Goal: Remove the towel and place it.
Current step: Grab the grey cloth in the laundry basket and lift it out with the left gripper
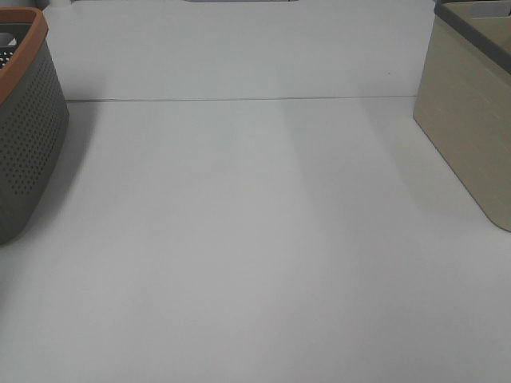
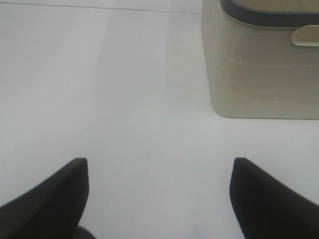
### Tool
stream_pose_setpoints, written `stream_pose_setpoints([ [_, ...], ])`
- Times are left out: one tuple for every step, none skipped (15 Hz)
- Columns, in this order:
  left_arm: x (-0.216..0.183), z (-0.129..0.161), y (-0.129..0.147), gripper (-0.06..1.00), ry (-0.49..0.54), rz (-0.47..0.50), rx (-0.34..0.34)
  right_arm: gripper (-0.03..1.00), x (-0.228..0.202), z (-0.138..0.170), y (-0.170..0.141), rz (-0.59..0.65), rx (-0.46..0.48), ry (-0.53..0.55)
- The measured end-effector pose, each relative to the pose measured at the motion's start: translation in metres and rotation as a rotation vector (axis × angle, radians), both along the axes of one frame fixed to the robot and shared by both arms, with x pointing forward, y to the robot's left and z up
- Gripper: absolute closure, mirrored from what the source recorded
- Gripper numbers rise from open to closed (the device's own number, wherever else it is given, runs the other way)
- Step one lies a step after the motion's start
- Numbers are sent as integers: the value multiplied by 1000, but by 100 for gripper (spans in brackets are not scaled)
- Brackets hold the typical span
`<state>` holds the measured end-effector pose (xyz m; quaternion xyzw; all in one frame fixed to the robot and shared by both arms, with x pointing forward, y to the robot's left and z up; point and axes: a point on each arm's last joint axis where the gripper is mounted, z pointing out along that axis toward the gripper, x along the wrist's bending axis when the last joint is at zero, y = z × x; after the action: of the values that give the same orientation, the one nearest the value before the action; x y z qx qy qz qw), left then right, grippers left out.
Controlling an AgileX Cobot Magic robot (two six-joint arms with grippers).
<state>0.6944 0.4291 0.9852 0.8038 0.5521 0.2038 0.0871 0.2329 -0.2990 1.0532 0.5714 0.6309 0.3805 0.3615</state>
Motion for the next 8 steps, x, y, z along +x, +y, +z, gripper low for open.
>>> stream_pose_setpoints([
  [-1, 0, 0, 87, 8, -1, -1, 20, 0, 0, 0, 0, 0, 0],
  [-1, 0, 0, 93, 9, 1, -1, 20, 0, 0, 0, 0, 0, 0],
  [-1, 0, 1, 94, 13, 10, 5, 20, 0, 0, 0, 0, 0, 0],
  [-2, 0, 2, 94, 16, 25, 14, 20, 0, 0, 0, 0, 0, 0],
  [-2, 1, 3, 94, 16, 38, 27, 20, 0, 0, 0, 0, 0, 0],
  [-3, 8, 4, 94, 5, 43, 38, 20, 0, 0, 0, 0, 0, 0],
  [-5, 33, 4, 94, -56, 60, 47, 20, 0, 0, 0, 0, 0, 0],
  [-5, 33, 4, 94, -56, 60, 47, 20, 0, 0, 0, 0, 0, 0],
])
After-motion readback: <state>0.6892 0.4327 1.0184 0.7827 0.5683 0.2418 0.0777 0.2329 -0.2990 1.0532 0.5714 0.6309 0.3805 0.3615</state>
